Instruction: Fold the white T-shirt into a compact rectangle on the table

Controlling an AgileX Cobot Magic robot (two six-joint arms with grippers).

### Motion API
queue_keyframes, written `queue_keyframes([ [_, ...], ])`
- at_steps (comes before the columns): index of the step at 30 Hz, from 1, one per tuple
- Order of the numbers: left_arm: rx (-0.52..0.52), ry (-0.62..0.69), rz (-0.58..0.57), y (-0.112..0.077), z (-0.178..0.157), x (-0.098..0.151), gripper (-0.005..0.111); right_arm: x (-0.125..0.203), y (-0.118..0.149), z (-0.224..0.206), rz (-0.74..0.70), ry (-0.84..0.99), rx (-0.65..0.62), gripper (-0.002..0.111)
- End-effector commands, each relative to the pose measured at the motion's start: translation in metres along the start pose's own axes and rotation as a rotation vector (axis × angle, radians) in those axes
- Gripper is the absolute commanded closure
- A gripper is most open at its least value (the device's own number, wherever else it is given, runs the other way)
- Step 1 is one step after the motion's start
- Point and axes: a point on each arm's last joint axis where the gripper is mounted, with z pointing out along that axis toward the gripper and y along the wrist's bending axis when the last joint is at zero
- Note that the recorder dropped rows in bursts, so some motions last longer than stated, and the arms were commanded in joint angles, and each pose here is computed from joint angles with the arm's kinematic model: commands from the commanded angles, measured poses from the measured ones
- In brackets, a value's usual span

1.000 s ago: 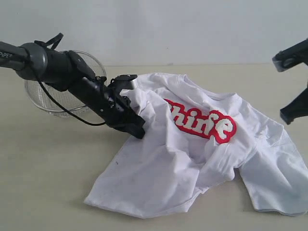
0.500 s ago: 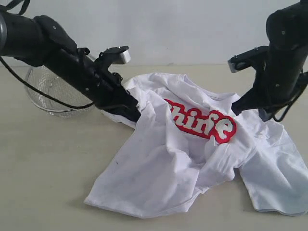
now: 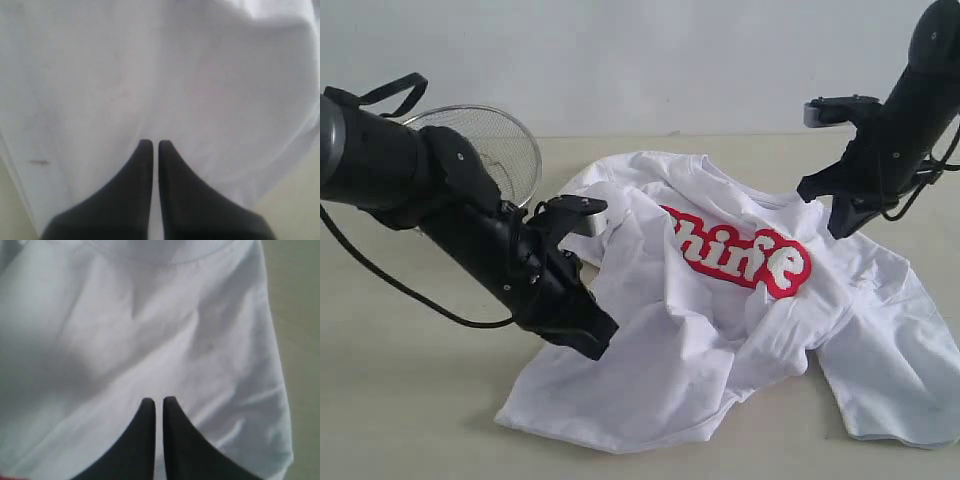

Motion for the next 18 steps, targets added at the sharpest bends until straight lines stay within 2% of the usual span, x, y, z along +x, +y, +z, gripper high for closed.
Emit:
queue_keyframes([
  [1,-0.002,0.023,-0.027,-0.002,0.004,0.012,0.102,-0.007,-0.007,0.016,0.011,-0.014,-0.017,0.109],
  [13,-0.035,0.085,-0.117,0.002,0.010,0.030,0.102,-0.017,-0.014,0.038,0.064,0.016,-0.031,0.109],
  [18,-0.073,0.179,-0.164,0.004,0.015,0.054,0.102,-0.016,-0.014,0.039,0.064,0.024,-0.033,0.109],
])
